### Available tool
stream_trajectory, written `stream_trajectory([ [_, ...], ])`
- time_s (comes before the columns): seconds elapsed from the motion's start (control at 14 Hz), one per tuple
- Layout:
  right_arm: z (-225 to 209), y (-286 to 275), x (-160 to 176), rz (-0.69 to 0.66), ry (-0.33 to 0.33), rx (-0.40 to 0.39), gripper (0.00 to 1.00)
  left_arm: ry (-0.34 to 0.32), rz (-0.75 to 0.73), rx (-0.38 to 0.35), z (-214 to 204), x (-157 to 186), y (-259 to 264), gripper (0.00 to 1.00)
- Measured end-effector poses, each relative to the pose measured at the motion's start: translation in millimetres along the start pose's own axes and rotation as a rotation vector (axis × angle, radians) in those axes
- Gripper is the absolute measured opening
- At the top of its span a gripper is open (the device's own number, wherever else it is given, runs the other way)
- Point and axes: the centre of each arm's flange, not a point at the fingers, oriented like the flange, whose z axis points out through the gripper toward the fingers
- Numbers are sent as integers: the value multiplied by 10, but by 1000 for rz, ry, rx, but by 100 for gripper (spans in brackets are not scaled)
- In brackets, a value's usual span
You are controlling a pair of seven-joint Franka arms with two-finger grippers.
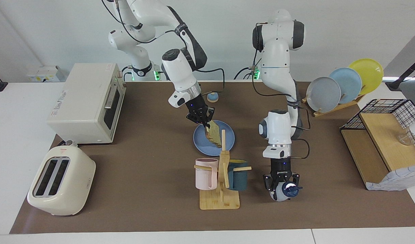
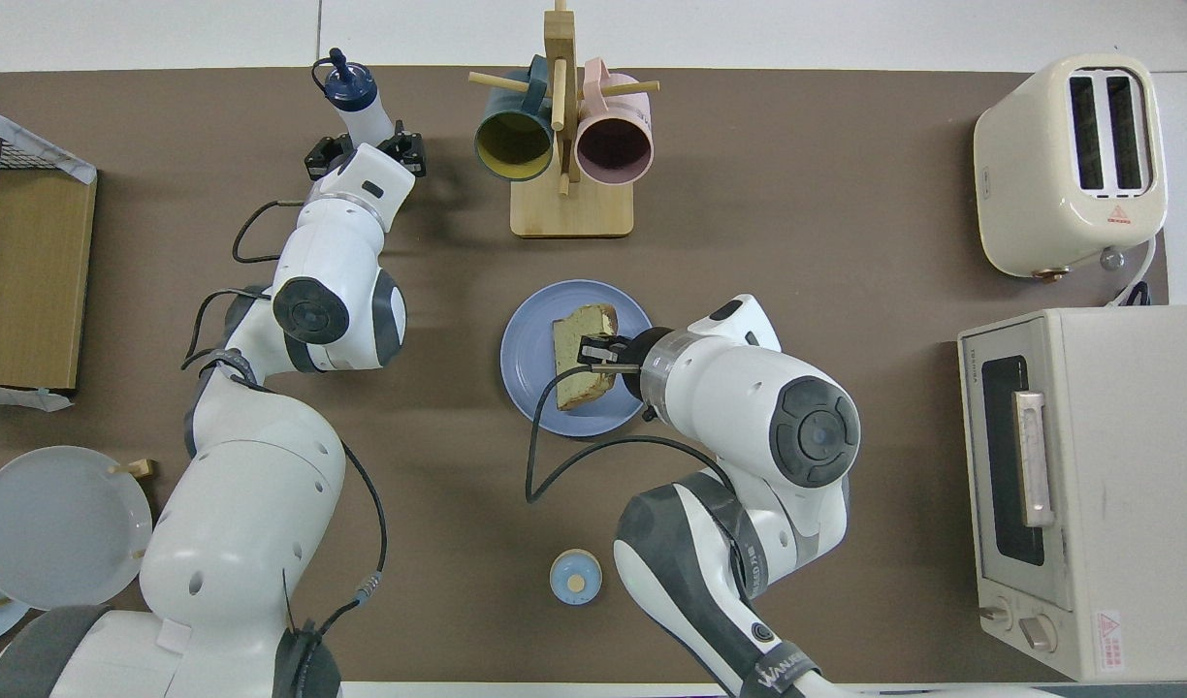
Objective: Put bread on plate and add seasoning
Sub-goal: 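Carry the bread slice with the right gripper onto the blue plate, then lift the bottle with the left gripper toward the plate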
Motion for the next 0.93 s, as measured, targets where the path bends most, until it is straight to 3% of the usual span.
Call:
stream_trajectory([
  [0.21, -7, 18, 17, 3, 1, -1, 47, 2, 0, 2, -4, 5, -12, 52],
  [0.28, -4, 47, 31, 8, -4, -7, 59, 3, -5, 4, -10, 26, -40, 47],
  [0.5, -17, 70, 52, 13, -16, -15, 94, -9, -35, 11, -86, 233, -185, 46],
  [0.57, -48, 44, 65, 11, -11, -9, 100, -25, -48, 7, -137, 334, -219, 46],
  [0.71, -154, -27, 150, -3, -14, -2, 100, -60, -51, -10, -289, 565, -251, 46],
  [0.93, -500, -128, 555, -44, -97, -18, 100, -134, 74, -67, -701, 957, -320, 46],
])
